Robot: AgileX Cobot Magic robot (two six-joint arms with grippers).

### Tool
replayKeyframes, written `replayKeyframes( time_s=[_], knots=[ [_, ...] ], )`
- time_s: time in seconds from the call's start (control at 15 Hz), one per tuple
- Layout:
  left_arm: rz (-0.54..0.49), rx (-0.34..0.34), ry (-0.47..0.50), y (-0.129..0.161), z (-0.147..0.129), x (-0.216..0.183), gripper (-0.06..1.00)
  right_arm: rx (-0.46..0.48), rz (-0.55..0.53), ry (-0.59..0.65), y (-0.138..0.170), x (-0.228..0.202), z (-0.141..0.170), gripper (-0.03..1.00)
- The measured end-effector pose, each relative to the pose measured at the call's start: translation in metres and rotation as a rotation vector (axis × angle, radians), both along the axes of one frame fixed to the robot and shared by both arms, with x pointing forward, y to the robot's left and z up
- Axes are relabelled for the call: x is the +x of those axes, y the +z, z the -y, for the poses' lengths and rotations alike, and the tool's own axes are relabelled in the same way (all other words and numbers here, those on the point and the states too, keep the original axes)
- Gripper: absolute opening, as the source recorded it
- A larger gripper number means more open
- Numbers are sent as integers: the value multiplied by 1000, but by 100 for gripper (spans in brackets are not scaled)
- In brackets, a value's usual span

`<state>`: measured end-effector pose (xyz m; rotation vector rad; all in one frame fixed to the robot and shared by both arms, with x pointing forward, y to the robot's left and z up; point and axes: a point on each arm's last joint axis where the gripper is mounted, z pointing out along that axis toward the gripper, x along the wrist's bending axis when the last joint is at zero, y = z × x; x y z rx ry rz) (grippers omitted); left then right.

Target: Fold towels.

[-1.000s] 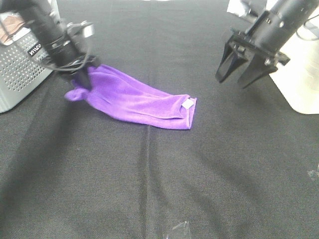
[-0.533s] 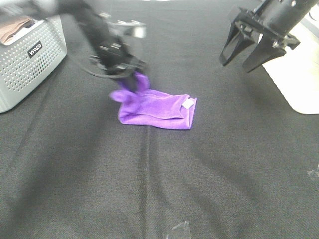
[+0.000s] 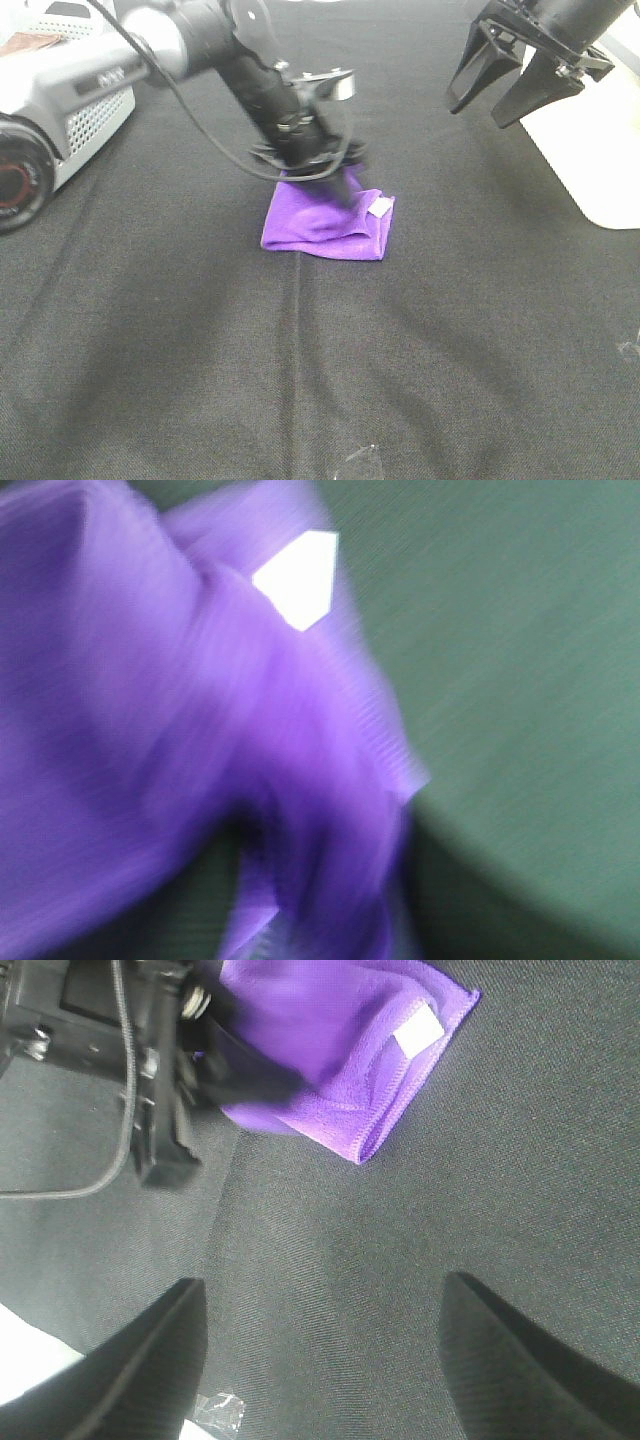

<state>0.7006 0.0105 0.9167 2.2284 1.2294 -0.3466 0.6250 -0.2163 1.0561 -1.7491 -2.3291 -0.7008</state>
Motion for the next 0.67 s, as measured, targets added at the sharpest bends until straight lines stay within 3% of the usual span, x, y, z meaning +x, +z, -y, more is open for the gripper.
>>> replayKeyframes(
  time_s=[0.07, 0.2, 0.33, 0.47, 0.53, 0.6, 0.67],
  knots=[
    [-10, -73, 10, 6, 5, 0, 63, 0, 0, 0, 0, 0, 0, 64],
    [20, -192, -40, 24, 14, -1, 69, 0, 1, 0, 0, 0, 0, 64],
    [61, -230, -79, 41, 15, 0, 69, -3, 17, 1, 6, -3, 1, 64],
    [100, -201, -82, 59, 3, 5, 69, -23, 33, 4, 11, -5, 3, 64],
    [144, -132, -28, 66, -10, 15, 69, -30, 40, 5, 13, -6, 3, 64],
    [144, -132, -28, 66, -10, 15, 69, -30, 40, 5, 13, -6, 3, 64],
    [166, -57, 31, 69, -21, 21, 69, -34, 45, 6, 14, -7, 4, 64]
  ],
)
